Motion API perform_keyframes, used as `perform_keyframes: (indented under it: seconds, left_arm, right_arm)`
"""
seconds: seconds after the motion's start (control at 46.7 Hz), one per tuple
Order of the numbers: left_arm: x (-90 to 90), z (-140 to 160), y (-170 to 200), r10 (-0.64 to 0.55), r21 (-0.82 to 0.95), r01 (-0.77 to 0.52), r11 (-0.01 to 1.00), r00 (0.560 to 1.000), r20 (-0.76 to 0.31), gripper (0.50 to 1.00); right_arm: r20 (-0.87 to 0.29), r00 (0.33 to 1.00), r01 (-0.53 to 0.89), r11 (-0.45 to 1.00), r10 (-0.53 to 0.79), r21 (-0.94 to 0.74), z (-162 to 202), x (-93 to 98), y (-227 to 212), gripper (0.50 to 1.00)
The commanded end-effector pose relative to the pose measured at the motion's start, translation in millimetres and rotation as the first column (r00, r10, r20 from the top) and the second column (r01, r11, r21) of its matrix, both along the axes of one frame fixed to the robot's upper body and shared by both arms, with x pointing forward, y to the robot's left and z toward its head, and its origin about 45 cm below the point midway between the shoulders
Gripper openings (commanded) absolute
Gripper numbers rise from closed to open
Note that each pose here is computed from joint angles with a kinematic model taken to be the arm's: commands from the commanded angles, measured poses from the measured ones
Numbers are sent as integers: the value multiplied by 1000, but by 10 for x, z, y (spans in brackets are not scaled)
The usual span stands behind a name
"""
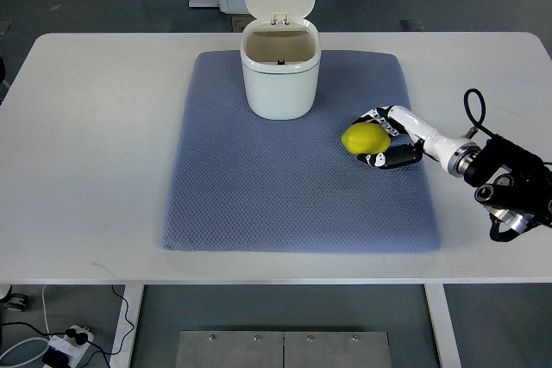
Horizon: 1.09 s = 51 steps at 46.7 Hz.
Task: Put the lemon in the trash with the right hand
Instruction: 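Close the right hand's fingers around the yellow lemon, then lift the lemon with the right hand and carry it above the bin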
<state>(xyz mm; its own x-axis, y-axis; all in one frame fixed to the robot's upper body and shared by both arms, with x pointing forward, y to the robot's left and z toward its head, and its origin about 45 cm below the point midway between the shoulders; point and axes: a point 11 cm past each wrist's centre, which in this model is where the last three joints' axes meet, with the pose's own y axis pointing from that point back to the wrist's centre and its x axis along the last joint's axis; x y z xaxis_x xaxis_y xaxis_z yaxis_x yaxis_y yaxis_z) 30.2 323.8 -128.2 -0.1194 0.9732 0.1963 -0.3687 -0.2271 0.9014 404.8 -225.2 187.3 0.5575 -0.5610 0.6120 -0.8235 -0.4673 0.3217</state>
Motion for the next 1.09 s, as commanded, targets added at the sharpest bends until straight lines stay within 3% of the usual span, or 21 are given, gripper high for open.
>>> perform_keyframes:
  seconds: [0.0,0.364,0.92,1.07]
  left_arm:
    - [0,0,-1,-1,0,1,1000,1000,0,1000]
    - [0,0,0,0,0,0,1000,1000,0,1000]
    - [0,0,0,0,0,0,1000,1000,0,1000]
    - [0,0,0,0,0,0,1000,1000,0,1000]
  right_arm:
    - [-3,1000,-1,1000,1,-1,-9,-6,5,500]
    - [-6,1000,10,999,-10,49,118,37,41,500]
    - [-36,987,160,911,-158,380,1111,468,-336,500]
    - [-51,984,177,905,-170,388,1169,509,-358,500]
